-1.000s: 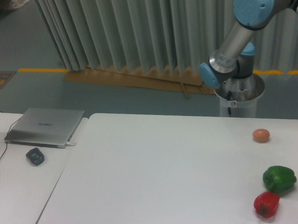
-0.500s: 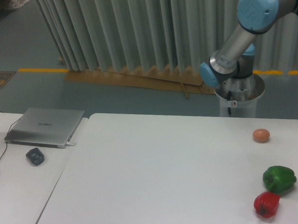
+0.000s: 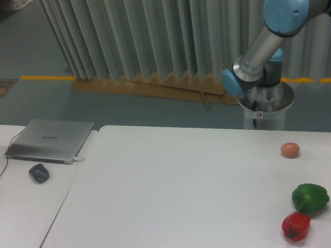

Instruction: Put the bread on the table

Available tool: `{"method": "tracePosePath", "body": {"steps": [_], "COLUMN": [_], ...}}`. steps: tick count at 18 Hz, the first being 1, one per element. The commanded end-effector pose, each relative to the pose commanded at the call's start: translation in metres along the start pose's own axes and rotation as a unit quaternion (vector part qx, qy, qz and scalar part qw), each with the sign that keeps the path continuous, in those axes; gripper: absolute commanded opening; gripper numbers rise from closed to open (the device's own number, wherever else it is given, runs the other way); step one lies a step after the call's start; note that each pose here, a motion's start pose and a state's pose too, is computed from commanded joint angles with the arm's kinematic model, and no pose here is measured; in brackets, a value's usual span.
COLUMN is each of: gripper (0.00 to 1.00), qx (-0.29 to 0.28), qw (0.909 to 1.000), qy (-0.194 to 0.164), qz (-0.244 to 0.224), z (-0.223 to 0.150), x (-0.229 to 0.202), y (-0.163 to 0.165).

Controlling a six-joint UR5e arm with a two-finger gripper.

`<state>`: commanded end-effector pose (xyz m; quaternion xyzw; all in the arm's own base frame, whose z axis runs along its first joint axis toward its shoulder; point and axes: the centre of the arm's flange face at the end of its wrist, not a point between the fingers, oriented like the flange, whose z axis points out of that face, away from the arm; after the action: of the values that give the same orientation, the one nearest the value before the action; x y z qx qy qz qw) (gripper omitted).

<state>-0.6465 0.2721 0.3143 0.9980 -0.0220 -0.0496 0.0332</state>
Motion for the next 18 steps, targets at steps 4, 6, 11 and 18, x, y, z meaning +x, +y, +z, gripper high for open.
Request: {"method": "tracePosePath", "body": {"steps": [4, 6, 11, 18], "gripper": [0.27, 0.27, 0.27, 0.27], "qx": [0.019, 0.03, 0.076, 0.091], "qw": [0.9988, 0.9978, 0.9909, 0.9929], "qy": [0.024, 0.036, 0.049, 0.026], "qz": [-0.037, -0.048, -0.1, -0.072], "z": [-0.054, -0.073, -0.113, -0.091], "x": [0.028, 0.047, 0.092, 0.133], "y": [-0.024, -0.043, -0.106, -0.196]}}
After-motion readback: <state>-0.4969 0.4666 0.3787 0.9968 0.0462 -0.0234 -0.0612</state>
